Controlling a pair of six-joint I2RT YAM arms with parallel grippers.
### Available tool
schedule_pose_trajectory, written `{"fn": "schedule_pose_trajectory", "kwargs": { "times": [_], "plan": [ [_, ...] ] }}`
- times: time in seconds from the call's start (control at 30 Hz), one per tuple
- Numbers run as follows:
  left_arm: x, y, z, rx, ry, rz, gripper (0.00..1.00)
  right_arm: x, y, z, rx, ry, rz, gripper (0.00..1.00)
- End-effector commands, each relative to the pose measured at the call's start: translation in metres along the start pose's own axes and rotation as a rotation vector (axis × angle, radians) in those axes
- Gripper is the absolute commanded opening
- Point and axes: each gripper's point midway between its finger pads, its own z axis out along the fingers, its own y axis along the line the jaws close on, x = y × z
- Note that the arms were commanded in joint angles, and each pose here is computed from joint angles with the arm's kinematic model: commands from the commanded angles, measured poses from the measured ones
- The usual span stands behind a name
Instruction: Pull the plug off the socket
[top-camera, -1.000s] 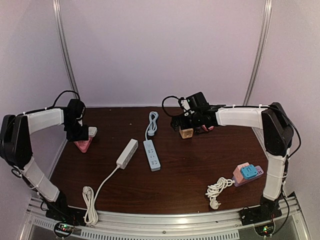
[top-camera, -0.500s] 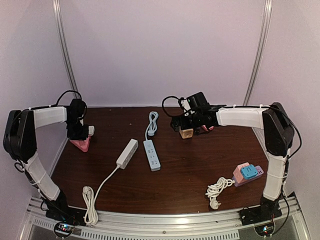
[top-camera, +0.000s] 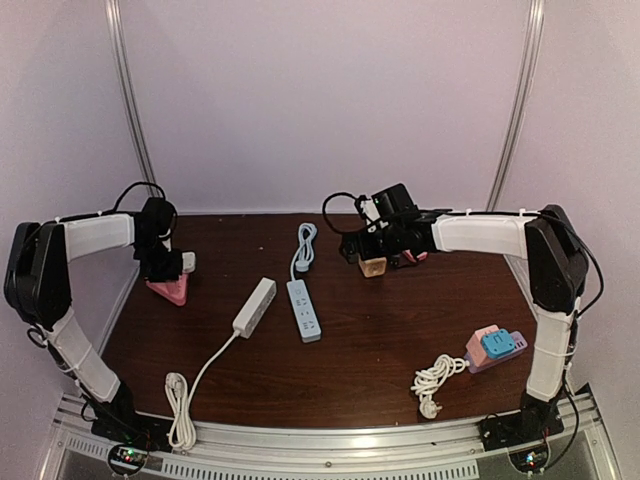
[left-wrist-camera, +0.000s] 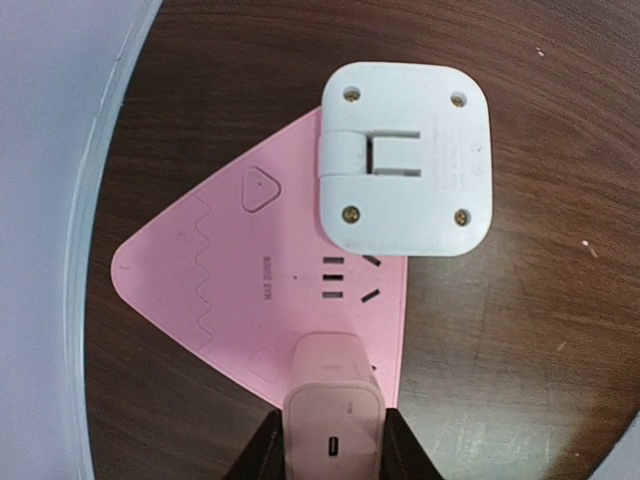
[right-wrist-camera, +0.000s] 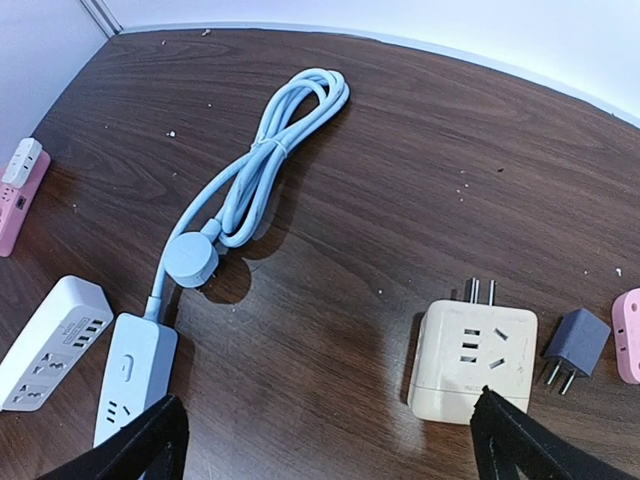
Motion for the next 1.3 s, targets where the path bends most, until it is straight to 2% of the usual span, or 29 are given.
{"fn": "schedule_pose_trajectory", "kwargs": {
  "times": [0.0,0.33,0.5,0.6,0.8,0.9,1.03,1.27],
  "plan": [
    [0.013,-0.038,-0.013,0.126,0.022,-0.041,0.18,-0.016,0.018,-0.010,-0.033,-0.026,-0.022,1.00],
    [0.051,-0.102,-0.025,0.173,0.069,-0.127,0.18,-0.013,0.046,-0.005,-0.069,-0.003,-0.053,1.00],
    [0.064,-0.133,-0.029,0.193,0.068,-0.135,0.24,-0.012,0.069,-0.002,-0.094,0.003,-0.071,1.00],
    [0.061,-0.141,-0.030,0.223,0.058,-0.138,0.31,-0.010,0.078,0.002,-0.109,0.017,-0.051,1.00],
    [0.042,-0.152,-0.047,0.278,0.008,-0.075,0.59,-0.009,0.096,0.008,-0.144,0.049,-0.014,1.00],
    [0.032,-0.148,-0.055,0.315,-0.013,-0.071,0.64,-0.008,0.111,0.012,-0.158,0.068,-0.010,1.00],
    [0.020,-0.119,-0.059,0.366,-0.053,-0.125,0.66,-0.011,0.142,0.014,-0.187,0.075,-0.023,1.00],
    [0.003,-0.062,-0.030,0.482,-0.072,-0.279,0.70,-0.006,0.191,0.027,-0.232,0.089,-0.019,0.98]
  ]
}}
